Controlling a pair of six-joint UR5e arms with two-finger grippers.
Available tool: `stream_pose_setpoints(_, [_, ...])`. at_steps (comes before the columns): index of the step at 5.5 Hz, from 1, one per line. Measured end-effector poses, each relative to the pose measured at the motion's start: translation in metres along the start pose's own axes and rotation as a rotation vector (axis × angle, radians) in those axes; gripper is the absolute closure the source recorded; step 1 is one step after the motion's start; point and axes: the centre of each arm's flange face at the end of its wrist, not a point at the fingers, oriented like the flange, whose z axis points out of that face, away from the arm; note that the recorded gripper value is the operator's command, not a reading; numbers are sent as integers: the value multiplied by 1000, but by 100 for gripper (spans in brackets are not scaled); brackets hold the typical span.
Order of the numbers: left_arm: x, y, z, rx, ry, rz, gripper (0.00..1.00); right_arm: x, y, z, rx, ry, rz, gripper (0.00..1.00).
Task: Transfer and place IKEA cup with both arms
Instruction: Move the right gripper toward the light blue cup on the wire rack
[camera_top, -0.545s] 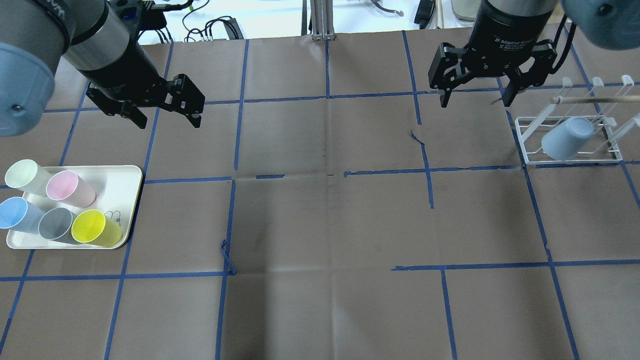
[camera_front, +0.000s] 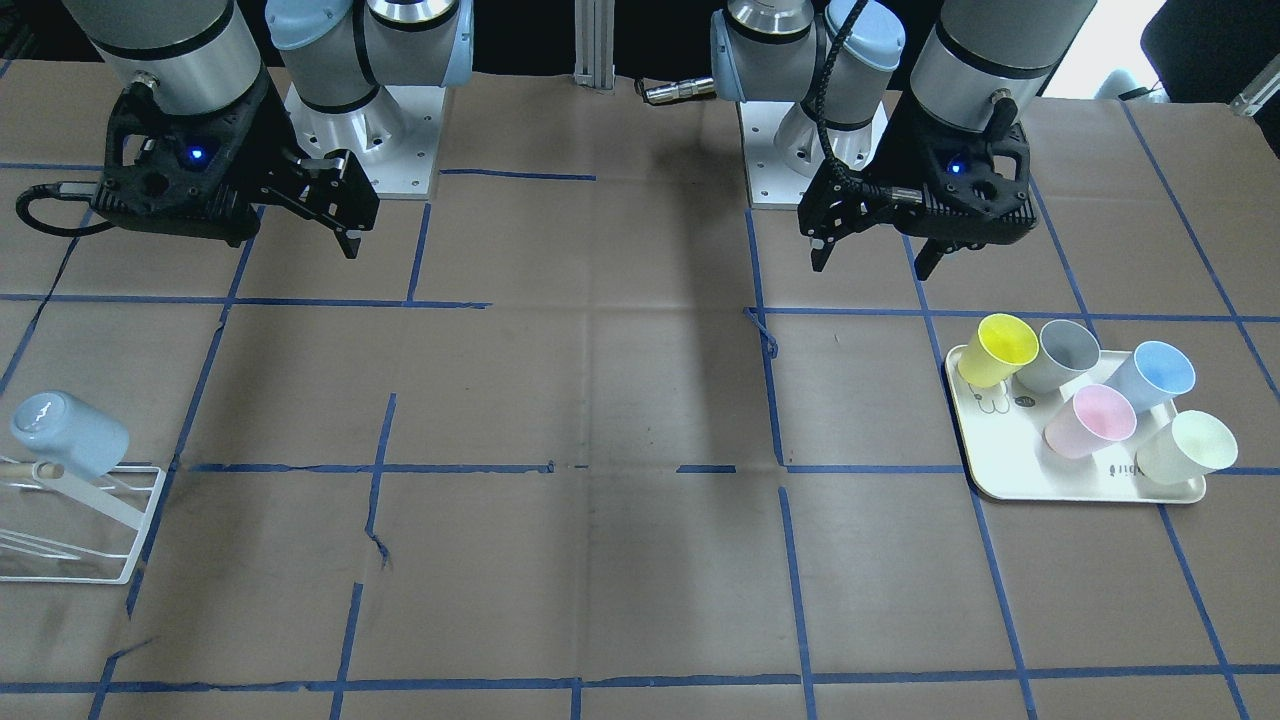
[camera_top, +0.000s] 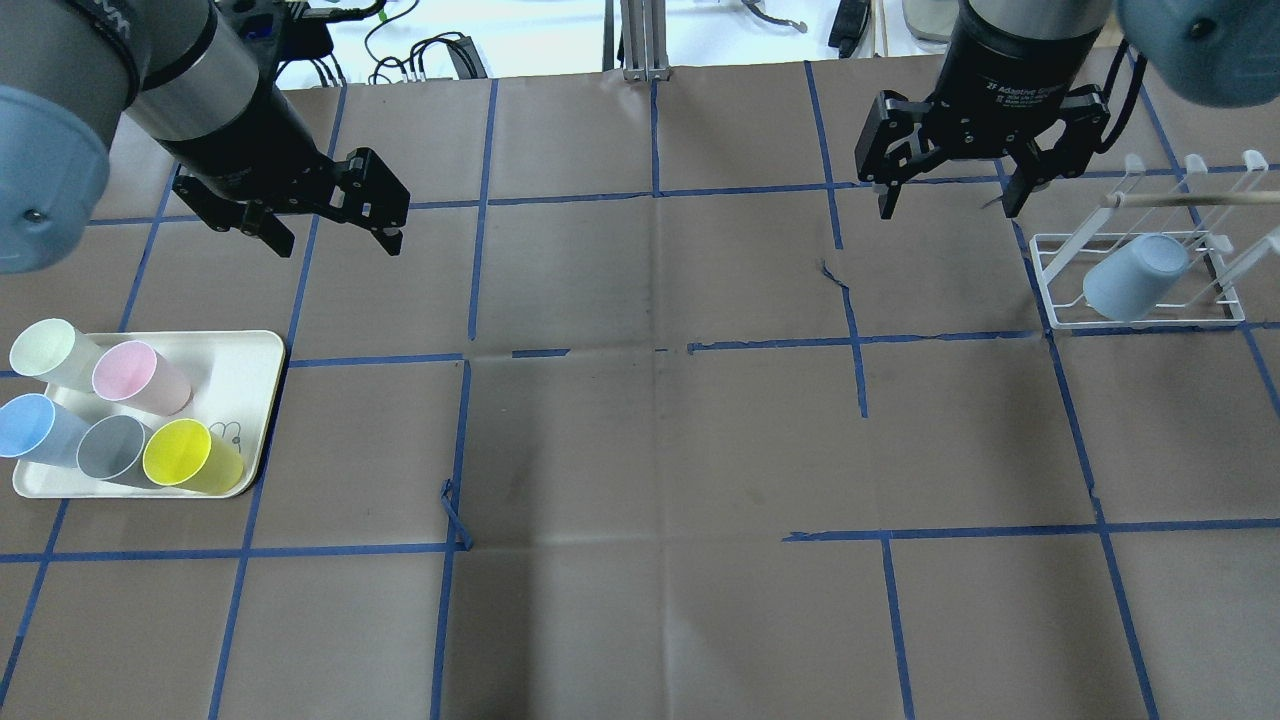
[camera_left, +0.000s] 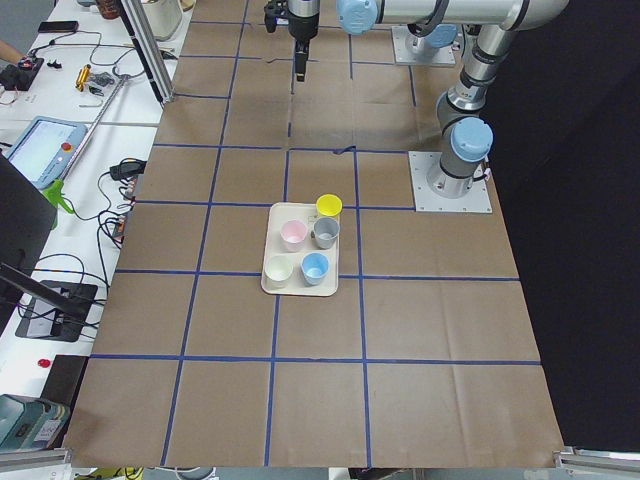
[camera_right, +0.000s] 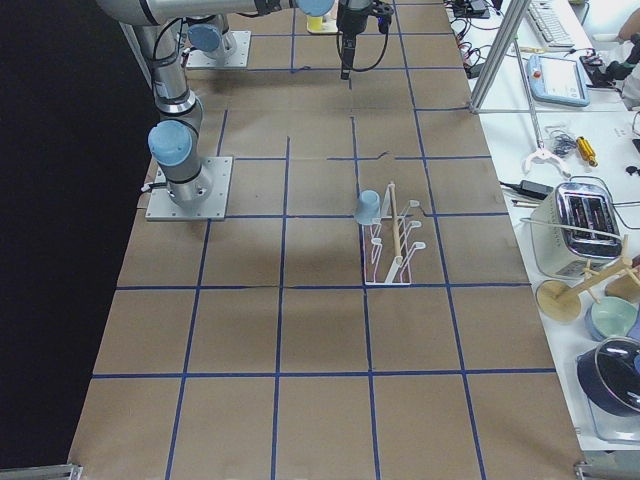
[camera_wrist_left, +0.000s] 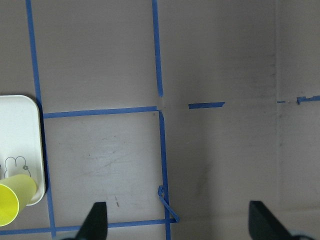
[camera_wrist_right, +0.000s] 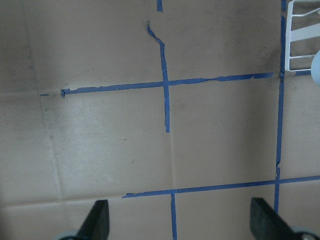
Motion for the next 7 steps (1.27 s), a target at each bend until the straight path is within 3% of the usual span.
stream_pose_setpoints(3, [0, 0, 0, -1, 0, 0, 1, 42, -19, 9, -13, 3, -39, 0])
stream_pose_setpoints(5, [0, 0, 0, 0, 0, 0, 1, 163, -57, 28, -20, -15, -104, 0])
stream_pose_setpoints(7, [0, 0, 0, 0, 0, 0, 1, 262, -78, 51, 22, -4, -177, 0])
